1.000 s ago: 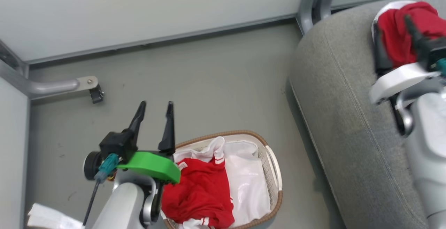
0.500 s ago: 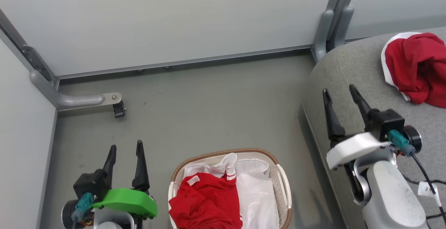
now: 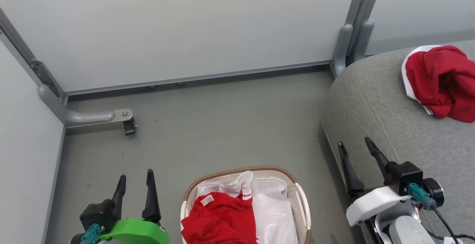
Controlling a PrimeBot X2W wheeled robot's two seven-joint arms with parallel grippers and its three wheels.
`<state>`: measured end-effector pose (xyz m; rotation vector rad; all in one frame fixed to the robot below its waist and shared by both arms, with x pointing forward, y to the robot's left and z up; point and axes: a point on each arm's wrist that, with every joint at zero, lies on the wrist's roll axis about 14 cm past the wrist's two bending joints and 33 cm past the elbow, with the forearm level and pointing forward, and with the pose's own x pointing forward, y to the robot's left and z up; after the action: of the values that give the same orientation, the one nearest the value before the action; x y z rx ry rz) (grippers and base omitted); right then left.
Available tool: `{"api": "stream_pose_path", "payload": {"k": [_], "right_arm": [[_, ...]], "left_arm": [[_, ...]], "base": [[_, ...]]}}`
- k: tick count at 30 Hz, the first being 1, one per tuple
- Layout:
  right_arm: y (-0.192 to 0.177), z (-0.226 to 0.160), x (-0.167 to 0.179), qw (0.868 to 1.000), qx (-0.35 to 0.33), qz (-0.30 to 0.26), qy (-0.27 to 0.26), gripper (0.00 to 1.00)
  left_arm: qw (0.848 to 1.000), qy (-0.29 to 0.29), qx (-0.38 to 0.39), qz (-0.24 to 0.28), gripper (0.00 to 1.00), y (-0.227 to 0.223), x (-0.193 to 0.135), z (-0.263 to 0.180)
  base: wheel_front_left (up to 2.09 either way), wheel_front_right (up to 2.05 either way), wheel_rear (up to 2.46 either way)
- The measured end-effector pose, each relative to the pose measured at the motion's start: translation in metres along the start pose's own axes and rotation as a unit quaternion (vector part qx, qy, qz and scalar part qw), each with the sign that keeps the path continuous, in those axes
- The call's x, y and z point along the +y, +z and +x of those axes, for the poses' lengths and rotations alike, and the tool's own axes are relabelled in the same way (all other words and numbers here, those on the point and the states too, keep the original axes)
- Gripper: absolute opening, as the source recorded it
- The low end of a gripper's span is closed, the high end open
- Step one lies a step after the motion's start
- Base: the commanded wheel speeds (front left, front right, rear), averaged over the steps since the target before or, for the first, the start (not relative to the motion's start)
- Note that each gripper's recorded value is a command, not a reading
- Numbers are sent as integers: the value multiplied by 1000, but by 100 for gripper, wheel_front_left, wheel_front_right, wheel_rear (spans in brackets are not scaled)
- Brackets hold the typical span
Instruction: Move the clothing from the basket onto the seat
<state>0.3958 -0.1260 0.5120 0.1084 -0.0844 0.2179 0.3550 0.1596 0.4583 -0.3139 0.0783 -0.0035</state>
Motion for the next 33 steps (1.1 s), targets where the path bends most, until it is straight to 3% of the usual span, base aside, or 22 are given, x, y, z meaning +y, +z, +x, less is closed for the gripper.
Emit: {"api": "stream_pose_path", "payload": {"k": [33], "right_arm": [[-13,7,5,1000,17,-7,12,100]], "left_arm": [[1000,-12,9,3,100,-5,-6,11]], "base": [[0,0,0]]}}
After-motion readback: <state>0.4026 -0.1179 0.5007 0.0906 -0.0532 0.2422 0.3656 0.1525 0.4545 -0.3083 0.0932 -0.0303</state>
